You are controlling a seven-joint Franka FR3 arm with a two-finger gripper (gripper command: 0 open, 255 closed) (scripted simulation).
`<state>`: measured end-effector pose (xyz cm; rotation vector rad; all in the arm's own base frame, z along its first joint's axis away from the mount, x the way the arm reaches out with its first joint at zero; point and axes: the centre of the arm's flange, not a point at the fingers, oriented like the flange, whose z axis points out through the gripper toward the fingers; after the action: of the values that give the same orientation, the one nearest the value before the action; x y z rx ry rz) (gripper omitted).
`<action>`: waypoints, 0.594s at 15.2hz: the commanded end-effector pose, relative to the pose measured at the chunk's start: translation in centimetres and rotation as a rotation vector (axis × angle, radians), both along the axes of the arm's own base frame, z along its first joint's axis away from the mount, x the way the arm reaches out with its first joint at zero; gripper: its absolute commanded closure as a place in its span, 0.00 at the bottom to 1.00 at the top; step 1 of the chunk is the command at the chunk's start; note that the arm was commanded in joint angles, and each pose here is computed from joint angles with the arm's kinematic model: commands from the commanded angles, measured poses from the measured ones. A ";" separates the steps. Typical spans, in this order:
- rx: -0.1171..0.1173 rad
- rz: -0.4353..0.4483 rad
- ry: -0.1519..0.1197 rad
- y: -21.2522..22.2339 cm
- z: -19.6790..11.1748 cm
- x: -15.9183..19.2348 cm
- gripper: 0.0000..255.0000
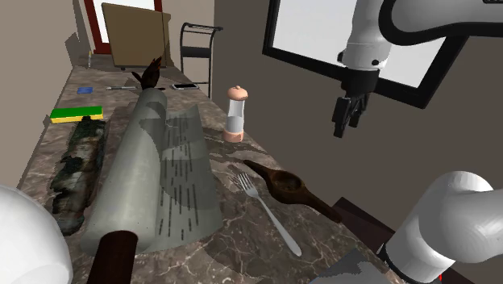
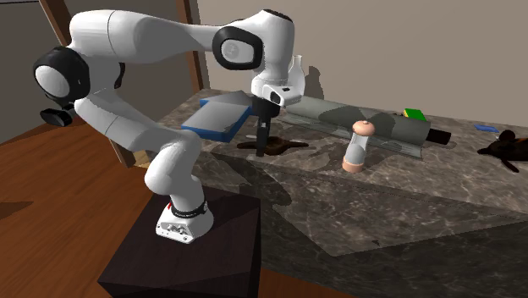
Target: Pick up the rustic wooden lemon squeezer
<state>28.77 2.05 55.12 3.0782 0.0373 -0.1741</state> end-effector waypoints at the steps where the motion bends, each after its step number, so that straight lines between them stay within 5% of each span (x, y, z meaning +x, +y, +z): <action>1: 0.000 0.000 0.000 0.0 0.0 0.0 0.00; 9: 0.059 0.146 -0.014 8.2 -4.9 2.4 0.00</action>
<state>31.10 9.20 51.06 3.1138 0.2410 -0.1514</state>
